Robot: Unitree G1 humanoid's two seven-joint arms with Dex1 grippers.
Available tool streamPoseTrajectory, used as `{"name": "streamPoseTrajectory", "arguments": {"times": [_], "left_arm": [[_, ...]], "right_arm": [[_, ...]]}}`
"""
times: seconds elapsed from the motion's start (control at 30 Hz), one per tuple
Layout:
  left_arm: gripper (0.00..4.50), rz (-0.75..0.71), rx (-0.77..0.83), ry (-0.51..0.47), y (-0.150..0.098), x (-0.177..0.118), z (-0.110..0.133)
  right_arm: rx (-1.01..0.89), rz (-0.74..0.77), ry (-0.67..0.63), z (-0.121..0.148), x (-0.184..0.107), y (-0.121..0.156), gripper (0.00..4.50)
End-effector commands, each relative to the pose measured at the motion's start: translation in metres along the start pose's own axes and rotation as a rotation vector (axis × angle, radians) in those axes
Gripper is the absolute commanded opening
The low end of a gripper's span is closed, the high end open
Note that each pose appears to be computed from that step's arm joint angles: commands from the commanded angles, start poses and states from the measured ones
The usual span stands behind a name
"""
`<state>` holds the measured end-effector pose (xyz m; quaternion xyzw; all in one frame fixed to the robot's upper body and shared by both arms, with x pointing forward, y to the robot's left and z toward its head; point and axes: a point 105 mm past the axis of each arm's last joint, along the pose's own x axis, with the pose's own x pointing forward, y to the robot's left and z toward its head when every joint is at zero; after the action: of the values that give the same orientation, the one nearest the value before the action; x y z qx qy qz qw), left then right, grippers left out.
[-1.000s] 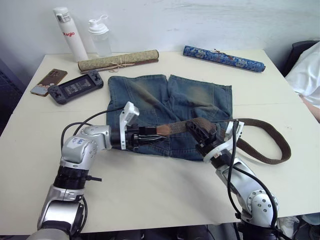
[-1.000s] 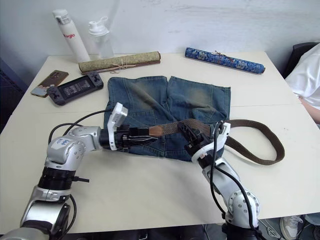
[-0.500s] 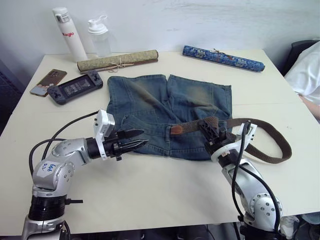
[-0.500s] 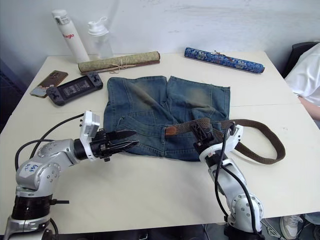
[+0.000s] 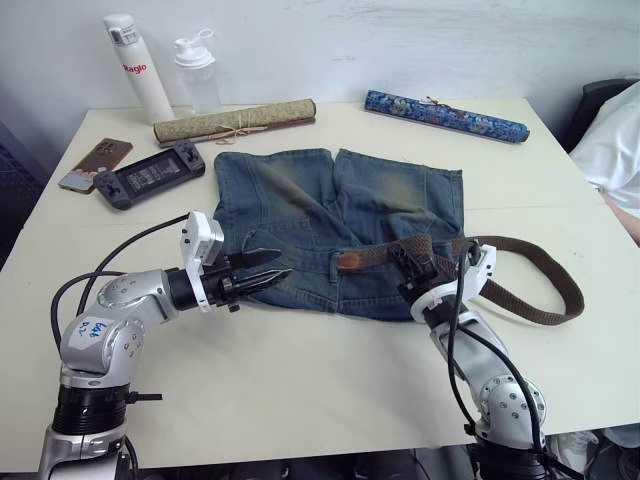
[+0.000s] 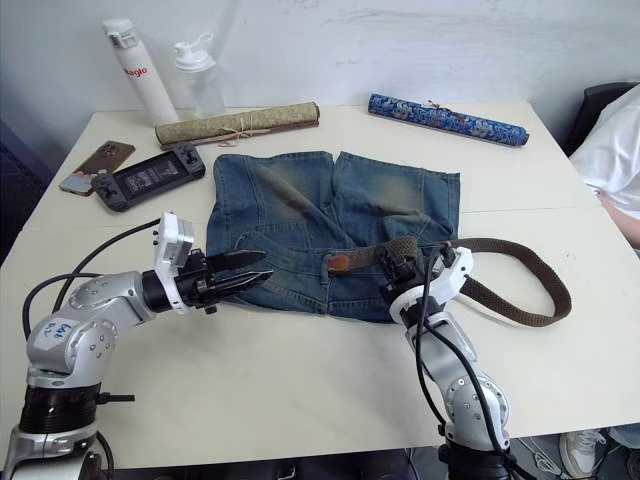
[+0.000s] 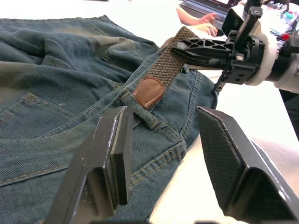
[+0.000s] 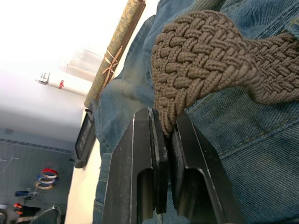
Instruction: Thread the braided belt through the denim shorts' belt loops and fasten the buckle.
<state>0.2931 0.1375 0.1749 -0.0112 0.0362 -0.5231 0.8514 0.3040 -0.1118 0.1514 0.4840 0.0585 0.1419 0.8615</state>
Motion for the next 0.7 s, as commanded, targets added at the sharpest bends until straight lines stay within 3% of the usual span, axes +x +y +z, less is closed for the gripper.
{"name": "streamPoseTrajectory", "arguments": {"times": [0.03, 0.47, 0.57, 0.7], "left_arm": [[2.43, -0.002, 0.043, -0.031, 0.0, -0.003, 0.014], [2.43, 0.003, 0.041, -0.02, 0.002, -0.005, 0.013], [2.43, 0.006, 0.038, -0.019, 0.002, -0.005, 0.013], [2.43, 0.008, 0.038, -0.017, 0.003, -0.005, 0.013]], "right_arm": [[-0.104, 0.016, 0.034, -0.007, 0.002, 0.006, 0.0], [-0.557, 0.066, 0.079, -0.019, 0.012, 0.031, 0.0], [-0.497, 0.069, 0.122, -0.03, 0.012, 0.029, 0.0], [-0.2, 0.031, 0.193, -0.044, 0.016, 0.013, 0.0]]}}
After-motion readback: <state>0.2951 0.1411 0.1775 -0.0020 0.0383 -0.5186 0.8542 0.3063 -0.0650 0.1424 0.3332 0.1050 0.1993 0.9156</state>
